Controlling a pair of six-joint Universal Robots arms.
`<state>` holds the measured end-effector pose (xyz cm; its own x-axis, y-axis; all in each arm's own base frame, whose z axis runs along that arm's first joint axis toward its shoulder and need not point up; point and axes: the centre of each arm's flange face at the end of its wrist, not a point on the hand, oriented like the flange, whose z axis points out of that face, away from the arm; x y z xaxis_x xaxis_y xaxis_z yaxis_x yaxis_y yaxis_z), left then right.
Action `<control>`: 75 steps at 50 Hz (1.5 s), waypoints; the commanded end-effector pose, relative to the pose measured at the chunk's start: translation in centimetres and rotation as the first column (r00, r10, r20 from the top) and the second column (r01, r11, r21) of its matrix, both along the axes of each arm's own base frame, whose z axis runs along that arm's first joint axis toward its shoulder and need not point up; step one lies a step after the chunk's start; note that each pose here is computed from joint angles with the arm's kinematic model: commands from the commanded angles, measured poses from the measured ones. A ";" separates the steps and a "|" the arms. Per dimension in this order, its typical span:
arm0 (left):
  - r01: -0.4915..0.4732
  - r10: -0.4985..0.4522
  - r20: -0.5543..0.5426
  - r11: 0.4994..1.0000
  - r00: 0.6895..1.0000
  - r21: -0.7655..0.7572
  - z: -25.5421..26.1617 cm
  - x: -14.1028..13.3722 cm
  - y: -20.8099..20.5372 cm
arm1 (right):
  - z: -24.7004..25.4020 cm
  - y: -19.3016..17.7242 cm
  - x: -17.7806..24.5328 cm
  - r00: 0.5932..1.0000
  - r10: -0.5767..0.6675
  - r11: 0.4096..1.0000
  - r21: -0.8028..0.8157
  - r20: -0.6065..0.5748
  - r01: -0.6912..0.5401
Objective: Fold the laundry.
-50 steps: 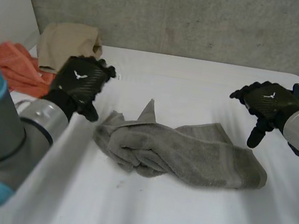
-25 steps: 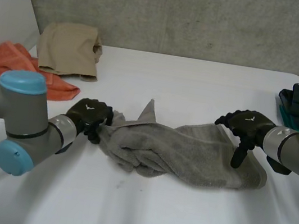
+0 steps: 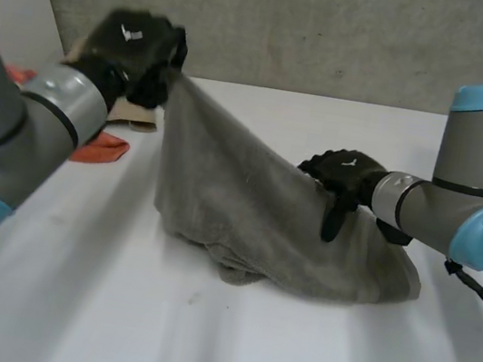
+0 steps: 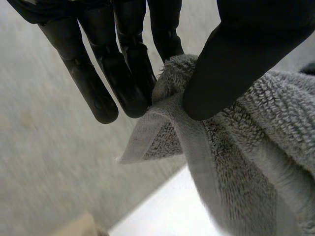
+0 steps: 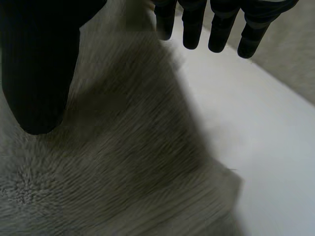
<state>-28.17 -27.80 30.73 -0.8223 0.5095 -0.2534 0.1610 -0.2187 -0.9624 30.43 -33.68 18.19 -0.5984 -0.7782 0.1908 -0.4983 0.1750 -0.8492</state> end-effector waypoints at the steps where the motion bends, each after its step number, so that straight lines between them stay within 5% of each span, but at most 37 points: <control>1: 0.021 -0.022 -0.027 0.998 0.999 -0.066 2.7 0.4 2.6 | -3.7 -0.9 1.1 1.000 0.012 0.998 0.066 -0.023 -0.011; 6: 0.015 -0.016 -0.009 0.993 1.000 -0.121 3.0 0.5 2.9 | -3.3 -3.6 0.9 0.993 -0.112 0.992 -0.056 -0.042 0.109; 10: -0.001 0.006 0.025 0.982 1.000 -0.189 2.8 0.2 1.5 | 1.0 -6.6 0.2 0.962 -0.272 0.920 -0.289 0.021 0.266; 16: -0.068 0.087 0.035 0.925 0.996 -0.375 4.2 -0.6 -3.2 | 14.1 -7.5 0.2 0.912 -0.221 0.677 -0.619 0.345 0.398; 21: -0.174 0.140 -0.104 0.795 0.985 -0.581 9.3 0.1 -6.2 | 21.6 -6.5 -1.0 0.855 -0.125 0.470 -0.729 0.503 0.498; 25: -0.235 0.133 -0.204 0.727 0.970 -0.645 11.4 0.9 -6.7 | 23.5 -5.5 -1.7 0.840 -0.114 0.425 -0.738 0.531 0.524; 28: -0.218 0.119 -0.197 0.750 0.973 -0.625 10.4 0.3 -6.5 | 22.7 -5.5 -2.0 0.849 -0.132 0.446 -0.734 0.512 0.512; 32: -0.174 0.141 -0.103 0.855 0.985 -0.489 5.5 0.3 -6.0 | 16.7 -6.5 -2.7 0.881 -0.225 0.567 -0.679 0.417 0.467; 39: -0.108 0.126 0.060 0.966 0.990 -0.236 -2.3 1.4 -1.3 | 9.0 -5.0 -5.1 0.927 -0.289 0.748 -0.549 0.237 0.373; 44: -0.096 0.105 0.158 0.994 0.982 -0.061 -8.6 2.4 1.3 | 1.6 -2.0 -6.5 0.960 -0.264 0.890 -0.360 0.092 0.279; 48: -0.099 0.081 0.225 0.993 0.971 0.069 -13.4 2.8 2.1 | -2.2 0.5 -6.6 0.979 -0.204 0.943 -0.266 0.009 0.199; 56: -0.113 0.057 0.280 0.975 0.958 0.190 -17.8 3.1 2.0 | -4.5 1.1 -7.9 0.975 -0.210 0.955 -0.228 -0.072 0.189; 66: -0.123 0.093 0.241 0.986 0.966 0.112 -12.4 3.9 2.6 | -4.4 0.4 -9.4 0.967 -0.246 0.949 -0.222 -0.068 0.225; 71: -0.210 0.183 0.230 0.973 0.956 0.096 -11.4 6.6 0.3 | -4.8 0.8 -9.3 0.968 -0.238 0.954 -0.208 -0.075 0.218; 75: -0.193 0.156 0.232 0.971 0.960 0.144 -11.9 8.1 -0.6 | -4.8 0.9 -9.3 0.968 -0.237 0.954 -0.208 -0.077 0.217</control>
